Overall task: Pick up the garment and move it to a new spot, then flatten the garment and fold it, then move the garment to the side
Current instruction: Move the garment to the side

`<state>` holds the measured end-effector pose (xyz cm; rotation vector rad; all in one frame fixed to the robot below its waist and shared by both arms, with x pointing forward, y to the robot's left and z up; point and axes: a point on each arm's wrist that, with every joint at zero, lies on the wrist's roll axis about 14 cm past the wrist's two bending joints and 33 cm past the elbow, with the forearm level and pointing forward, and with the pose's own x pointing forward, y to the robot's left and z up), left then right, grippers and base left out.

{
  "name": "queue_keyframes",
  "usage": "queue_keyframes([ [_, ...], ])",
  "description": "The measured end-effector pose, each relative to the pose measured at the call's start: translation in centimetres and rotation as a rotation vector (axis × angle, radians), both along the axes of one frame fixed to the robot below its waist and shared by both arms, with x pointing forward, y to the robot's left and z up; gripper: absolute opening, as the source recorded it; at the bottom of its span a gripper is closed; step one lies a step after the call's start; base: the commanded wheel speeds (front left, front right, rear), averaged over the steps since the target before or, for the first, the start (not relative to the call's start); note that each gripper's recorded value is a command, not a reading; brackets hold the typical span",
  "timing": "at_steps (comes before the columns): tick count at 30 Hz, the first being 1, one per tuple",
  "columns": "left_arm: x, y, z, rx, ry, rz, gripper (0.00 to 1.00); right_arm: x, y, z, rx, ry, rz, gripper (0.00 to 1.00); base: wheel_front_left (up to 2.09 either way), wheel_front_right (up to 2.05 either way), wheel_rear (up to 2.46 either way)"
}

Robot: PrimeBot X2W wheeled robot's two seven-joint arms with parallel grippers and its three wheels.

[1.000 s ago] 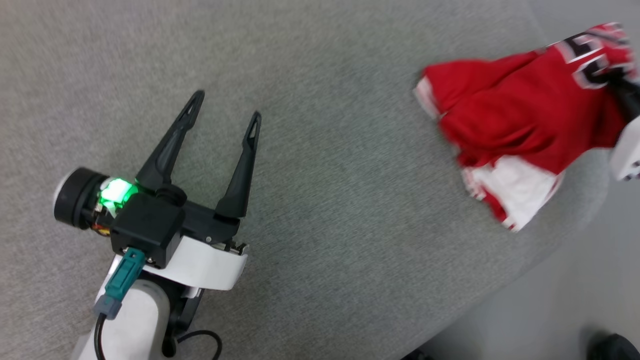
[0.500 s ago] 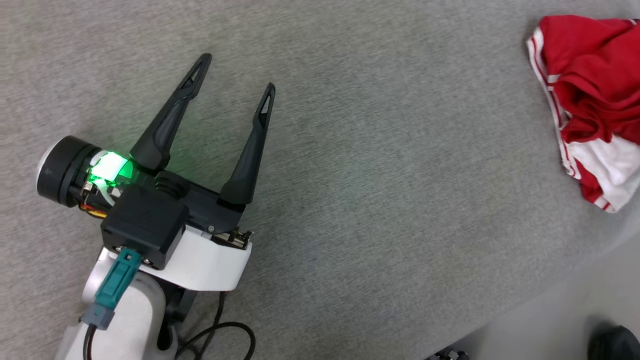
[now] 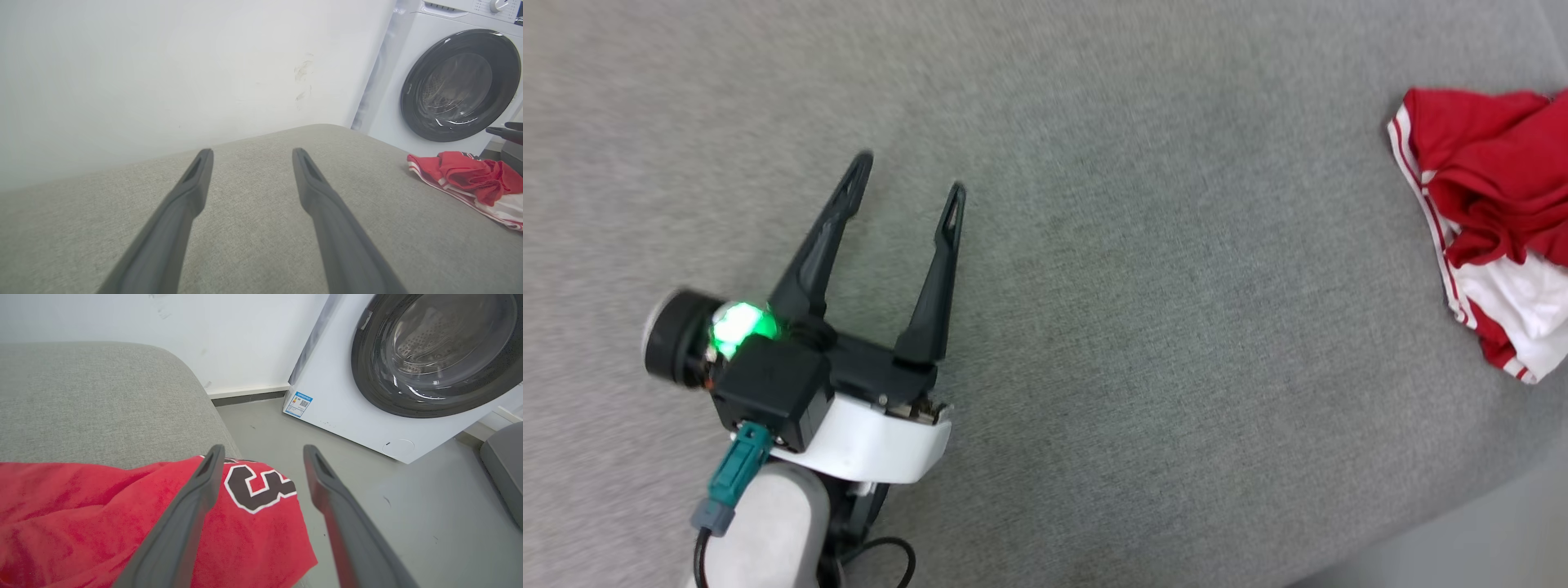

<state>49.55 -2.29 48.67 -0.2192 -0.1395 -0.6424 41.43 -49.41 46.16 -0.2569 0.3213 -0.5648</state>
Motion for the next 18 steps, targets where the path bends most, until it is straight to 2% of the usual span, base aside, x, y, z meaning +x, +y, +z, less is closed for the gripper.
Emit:
queue_keyframes([
  [9, -3.4, 4.2, 1.7, 0.030, 0.028, 0.152, 1.00, -1.7, 7.0, 0.5, 0.080, -0.159, 0.126, 1.00, 0.00, 0.00, 0.00],
  [18, -6.6, 9.1, 3.6, 0.061, 0.018, 0.311, 1.00, -3.2, 16.6, 1.1, 0.211, -0.248, 0.282, 1.00, 0.00, 0.00, 0.00],
])
